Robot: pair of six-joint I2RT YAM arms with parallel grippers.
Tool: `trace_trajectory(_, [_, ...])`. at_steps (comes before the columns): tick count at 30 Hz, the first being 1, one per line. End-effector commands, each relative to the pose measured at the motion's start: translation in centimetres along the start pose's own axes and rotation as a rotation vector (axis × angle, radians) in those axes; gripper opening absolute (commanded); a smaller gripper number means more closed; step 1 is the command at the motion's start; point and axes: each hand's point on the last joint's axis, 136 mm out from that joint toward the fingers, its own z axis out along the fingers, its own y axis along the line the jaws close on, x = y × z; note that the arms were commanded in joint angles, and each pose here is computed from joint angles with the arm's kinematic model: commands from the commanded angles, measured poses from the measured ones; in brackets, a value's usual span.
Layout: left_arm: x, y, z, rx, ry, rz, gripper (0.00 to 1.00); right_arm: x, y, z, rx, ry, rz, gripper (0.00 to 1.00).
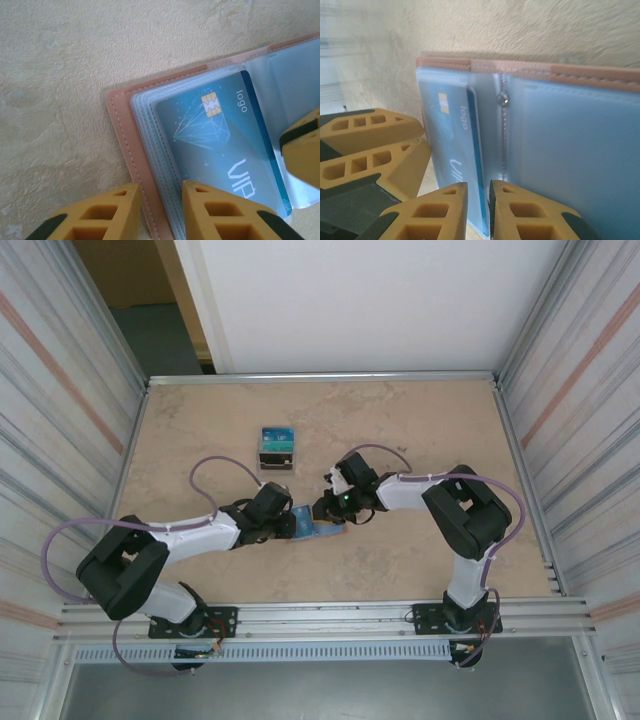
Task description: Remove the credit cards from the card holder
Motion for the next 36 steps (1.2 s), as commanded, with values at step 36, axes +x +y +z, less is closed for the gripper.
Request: trace_trajectory(36, [0.5, 0.4, 0.5, -0.037, 0.052, 0.027, 0.26, 0.0, 0.3, 1.3, -0.053, 0.016, 0.036, 0.18])
